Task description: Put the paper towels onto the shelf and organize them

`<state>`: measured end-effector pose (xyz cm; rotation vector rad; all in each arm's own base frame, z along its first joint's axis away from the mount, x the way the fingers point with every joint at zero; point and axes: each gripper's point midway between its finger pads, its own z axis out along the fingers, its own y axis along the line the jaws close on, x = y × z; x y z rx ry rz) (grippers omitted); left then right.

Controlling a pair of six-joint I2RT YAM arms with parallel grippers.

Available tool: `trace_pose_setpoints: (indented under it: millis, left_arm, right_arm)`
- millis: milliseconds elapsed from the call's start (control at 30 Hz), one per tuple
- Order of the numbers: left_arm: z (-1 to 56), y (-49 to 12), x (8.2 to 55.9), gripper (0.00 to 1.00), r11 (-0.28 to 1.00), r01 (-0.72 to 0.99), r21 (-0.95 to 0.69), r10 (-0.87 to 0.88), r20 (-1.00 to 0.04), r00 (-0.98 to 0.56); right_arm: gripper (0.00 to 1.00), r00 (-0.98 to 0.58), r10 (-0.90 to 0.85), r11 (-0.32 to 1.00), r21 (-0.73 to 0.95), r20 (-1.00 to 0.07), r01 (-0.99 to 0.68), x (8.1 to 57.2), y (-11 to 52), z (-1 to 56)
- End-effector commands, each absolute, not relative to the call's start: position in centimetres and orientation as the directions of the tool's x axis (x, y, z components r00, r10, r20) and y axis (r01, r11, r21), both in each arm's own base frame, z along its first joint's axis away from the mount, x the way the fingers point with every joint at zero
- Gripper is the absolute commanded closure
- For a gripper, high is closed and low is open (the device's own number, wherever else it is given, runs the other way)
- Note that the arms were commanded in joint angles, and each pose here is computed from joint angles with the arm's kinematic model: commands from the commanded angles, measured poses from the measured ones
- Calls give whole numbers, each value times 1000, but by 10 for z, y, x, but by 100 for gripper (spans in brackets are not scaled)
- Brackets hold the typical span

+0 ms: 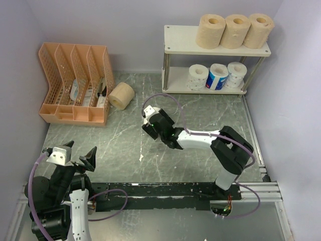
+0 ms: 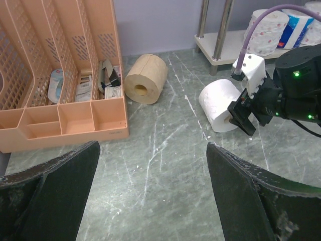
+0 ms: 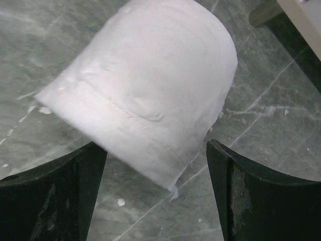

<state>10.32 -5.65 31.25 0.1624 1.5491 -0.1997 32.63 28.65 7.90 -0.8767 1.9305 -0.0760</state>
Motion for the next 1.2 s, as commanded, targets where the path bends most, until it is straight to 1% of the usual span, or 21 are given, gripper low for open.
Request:
trace_pose_setpoints:
  millis: [0,67,100,167,200,233,300,400,467,567,633,667,700,767,867,933,967,1067,1100,1133,1167]
  left_arm:
    - [319,-59,99,1,970,243,-2,-15,-999,50]
    - [320,-59,99,1,970,243,-2,-15,-999,51]
    - [320,-60,99,1,970,245,-2,-15,-999,51]
    - [320,-60,99,1,970,245,-2,-15,-999,50]
    - [319,-60,99,1,969,245,-2,-15,-999,50]
    - [320,-60,99,1,970,245,-1,-14,-999,50]
    - [319,-60,99,1,969,246,0,-13,-999,51]
    - [319,-60,99,1,969,246,-1,-14,-999,51]
    - [320,-59,99,1,970,243,-3,-16,-999,51]
    - [320,-60,99,1,970,244,-2,-15,-999,52]
    - [319,-60,99,1,969,245,-1,-14,-999,52]
    - [319,-60,99,1,970,245,0,-13,-999,51]
    - [319,-60,99,1,969,246,-1,-14,-999,49]
    - [320,-60,98,1,969,247,1,-12,-999,53]
    - [319,-60,98,1,969,249,1,-12,-999,51]
    - [319,-60,98,1,969,248,1,-12,-999,51]
    - [319,-60,98,1,969,247,1,-12,-999,52]
    - [319,-60,98,1,969,247,0,-13,-999,51]
    - [319,-60,98,1,969,245,0,-13,-999,51]
    - [320,-60,98,1,969,247,0,-13,-999,52]
    - [319,-60,98,1,969,248,1,-12,-999,51]
  right_arm:
    - [27,-282,-527,786,-333,-801,-521,349,286,79]
    - [41,-329,-475,818,-271,-816,-508,359,277,74]
    - [46,-345,-451,830,-244,-823,-502,363,273,72]
    - [69,-361,-412,841,-196,-837,-505,363,271,70]
    - [87,-365,-393,847,-178,-844,-500,362,270,72]
    - [100,-372,-367,858,-157,-853,-488,361,269,74]
    - [100,-379,-296,882,-98,-877,-462,358,267,84]
    - [100,-434,-129,917,59,-892,-395,347,265,97]
    - [100,-497,26,918,218,-867,-332,337,267,103]
    - [100,-576,283,818,507,-767,-273,316,280,118]
    - [100,-588,454,701,676,-669,-228,306,287,137]
    - [100,-592,539,641,748,-599,-172,304,286,143]
    - [100,-585,617,583,805,-526,-108,303,282,149]
    - [100,-560,738,499,863,-377,76,306,272,144]
    - [100,-486,829,435,864,-276,252,313,260,146]
    - [100,-429,884,341,886,-189,314,315,255,152]
    - [100,-393,911,272,897,-123,349,312,249,149]
    - [100,-263,950,-45,906,169,421,309,238,152]
    - [100,-229,948,-109,902,221,417,312,234,156]
    - [100,-200,951,-136,900,237,415,315,230,159]
    - [100,-161,961,-141,896,227,421,321,224,161]
